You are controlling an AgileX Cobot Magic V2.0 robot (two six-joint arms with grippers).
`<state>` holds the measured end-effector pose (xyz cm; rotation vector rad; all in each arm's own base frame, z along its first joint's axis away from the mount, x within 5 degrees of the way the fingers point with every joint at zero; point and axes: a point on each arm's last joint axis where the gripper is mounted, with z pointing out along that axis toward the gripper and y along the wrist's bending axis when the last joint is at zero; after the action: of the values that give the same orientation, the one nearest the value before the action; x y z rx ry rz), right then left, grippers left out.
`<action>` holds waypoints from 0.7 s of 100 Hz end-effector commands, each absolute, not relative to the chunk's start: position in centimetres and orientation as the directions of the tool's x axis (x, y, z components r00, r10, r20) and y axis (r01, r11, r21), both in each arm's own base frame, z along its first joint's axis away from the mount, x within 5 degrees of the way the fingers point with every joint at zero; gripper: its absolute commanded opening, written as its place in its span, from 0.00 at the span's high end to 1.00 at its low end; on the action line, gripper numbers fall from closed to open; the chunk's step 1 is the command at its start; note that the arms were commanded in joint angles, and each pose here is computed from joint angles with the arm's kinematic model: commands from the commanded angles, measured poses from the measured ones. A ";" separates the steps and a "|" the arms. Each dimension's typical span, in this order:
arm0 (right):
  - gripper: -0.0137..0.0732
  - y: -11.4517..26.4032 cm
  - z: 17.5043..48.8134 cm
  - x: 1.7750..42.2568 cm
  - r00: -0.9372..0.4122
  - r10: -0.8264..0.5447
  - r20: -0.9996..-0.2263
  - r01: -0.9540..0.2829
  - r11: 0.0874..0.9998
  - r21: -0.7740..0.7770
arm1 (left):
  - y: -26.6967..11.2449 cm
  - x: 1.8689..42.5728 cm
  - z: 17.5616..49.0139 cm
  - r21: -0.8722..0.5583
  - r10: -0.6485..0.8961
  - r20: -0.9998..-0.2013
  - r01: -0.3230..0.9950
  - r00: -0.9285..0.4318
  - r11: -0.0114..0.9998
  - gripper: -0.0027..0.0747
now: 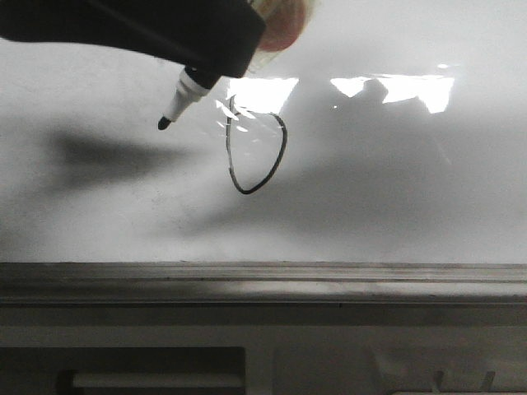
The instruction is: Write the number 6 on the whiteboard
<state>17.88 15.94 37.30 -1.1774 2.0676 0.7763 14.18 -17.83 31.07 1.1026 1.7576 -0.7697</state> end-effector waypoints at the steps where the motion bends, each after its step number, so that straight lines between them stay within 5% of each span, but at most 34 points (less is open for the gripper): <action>1: 0.89 15.9 39.1 17.7 -0.373 -0.455 -0.808 -0.888 0.427 0.170 | -18.0 14.4 32.4 -0.037 0.307 -0.934 0.904 -0.183 0.426 0.39; 32: 0.89 15.9 39.1 17.6 -0.374 -0.457 -0.807 -0.889 0.426 0.171 | -18.1 14.6 32.3 -0.012 0.317 -0.934 0.902 -0.164 0.433 0.68; 70: 0.89 15.9 39.1 17.6 -0.376 -0.455 -0.808 -0.889 0.423 0.175 | -18.1 14.6 32.3 -0.011 0.318 -0.934 0.902 -0.164 0.432 0.72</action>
<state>17.90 15.87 37.32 -1.1777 2.0707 0.7765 14.53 -18.02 30.73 1.1180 1.7533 -0.7401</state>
